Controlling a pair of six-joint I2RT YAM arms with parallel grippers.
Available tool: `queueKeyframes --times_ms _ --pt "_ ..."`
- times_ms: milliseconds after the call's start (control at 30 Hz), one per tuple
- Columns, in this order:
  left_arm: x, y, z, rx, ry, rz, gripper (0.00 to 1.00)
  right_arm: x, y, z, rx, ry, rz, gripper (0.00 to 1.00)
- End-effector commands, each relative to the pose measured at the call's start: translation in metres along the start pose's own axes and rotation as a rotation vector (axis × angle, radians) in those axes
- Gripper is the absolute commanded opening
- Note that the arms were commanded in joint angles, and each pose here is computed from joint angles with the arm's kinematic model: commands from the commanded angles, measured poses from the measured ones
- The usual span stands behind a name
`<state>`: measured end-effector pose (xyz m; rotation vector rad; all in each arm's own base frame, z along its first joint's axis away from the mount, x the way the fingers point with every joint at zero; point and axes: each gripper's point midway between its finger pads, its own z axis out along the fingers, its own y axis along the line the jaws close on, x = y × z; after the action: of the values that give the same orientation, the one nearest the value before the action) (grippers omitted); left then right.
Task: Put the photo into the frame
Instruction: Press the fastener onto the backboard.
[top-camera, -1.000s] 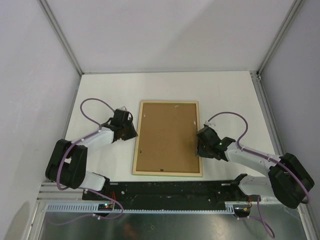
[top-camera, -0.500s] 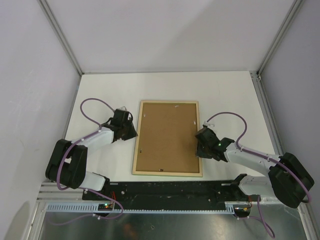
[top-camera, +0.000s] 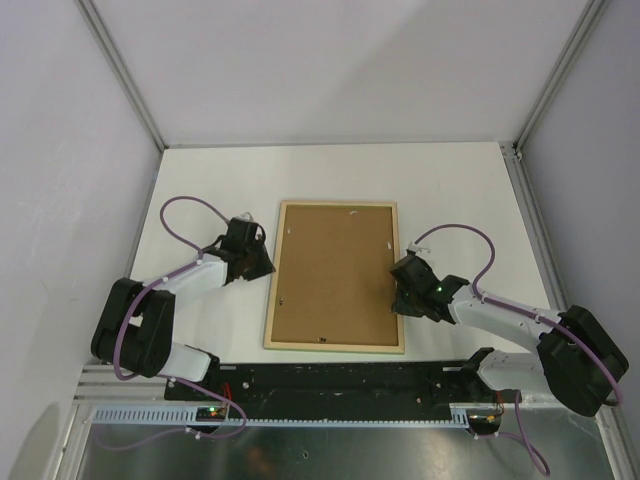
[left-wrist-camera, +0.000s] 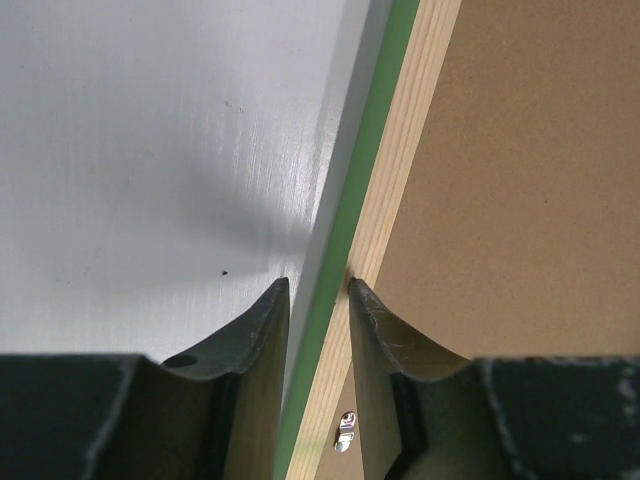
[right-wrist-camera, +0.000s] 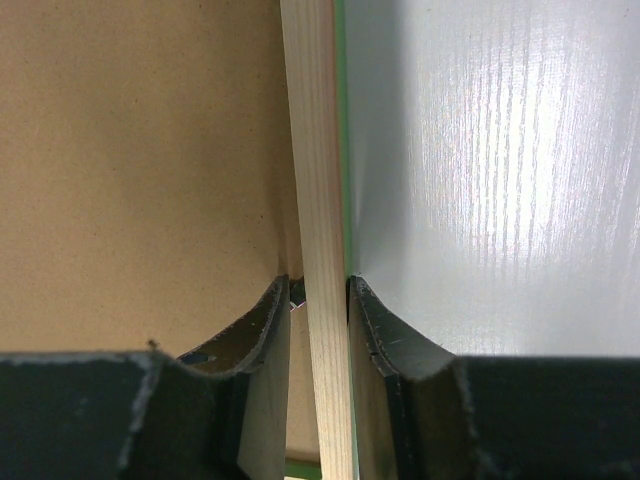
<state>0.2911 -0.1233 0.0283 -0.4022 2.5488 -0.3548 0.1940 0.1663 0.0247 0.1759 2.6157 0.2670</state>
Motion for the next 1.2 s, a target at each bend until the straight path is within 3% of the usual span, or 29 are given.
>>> queueKeyframes --times_ms 0,133,300,400,567,800,967,1167 --pt "0.016 0.020 0.005 -0.075 0.049 0.002 0.35 0.014 -0.011 -0.004 0.036 0.040 -0.030 0.00" --pt "0.016 0.020 0.005 -0.073 0.047 0.001 0.35 0.013 -0.012 -0.006 0.038 0.034 -0.028 0.00" --pt "0.017 0.020 0.005 -0.075 0.049 0.003 0.35 -0.007 0.000 -0.013 -0.019 -0.045 0.001 0.49" --pt "0.018 0.020 0.005 -0.076 0.053 0.004 0.35 -0.042 0.008 -0.019 -0.048 -0.136 0.027 0.61" --pt "0.017 0.018 0.005 -0.067 0.052 0.004 0.35 -0.108 0.009 -0.011 -0.062 -0.273 0.079 0.65" --pt "0.017 0.018 0.004 -0.062 0.052 0.005 0.35 -0.172 0.012 0.027 -0.064 -0.308 0.099 0.65" --pt "0.016 0.017 0.003 -0.056 0.050 0.005 0.35 -0.191 0.021 0.051 -0.052 -0.279 0.083 0.65" --pt "0.016 0.015 0.004 -0.052 0.054 0.005 0.35 -0.184 0.021 0.074 0.018 -0.213 0.050 0.63"
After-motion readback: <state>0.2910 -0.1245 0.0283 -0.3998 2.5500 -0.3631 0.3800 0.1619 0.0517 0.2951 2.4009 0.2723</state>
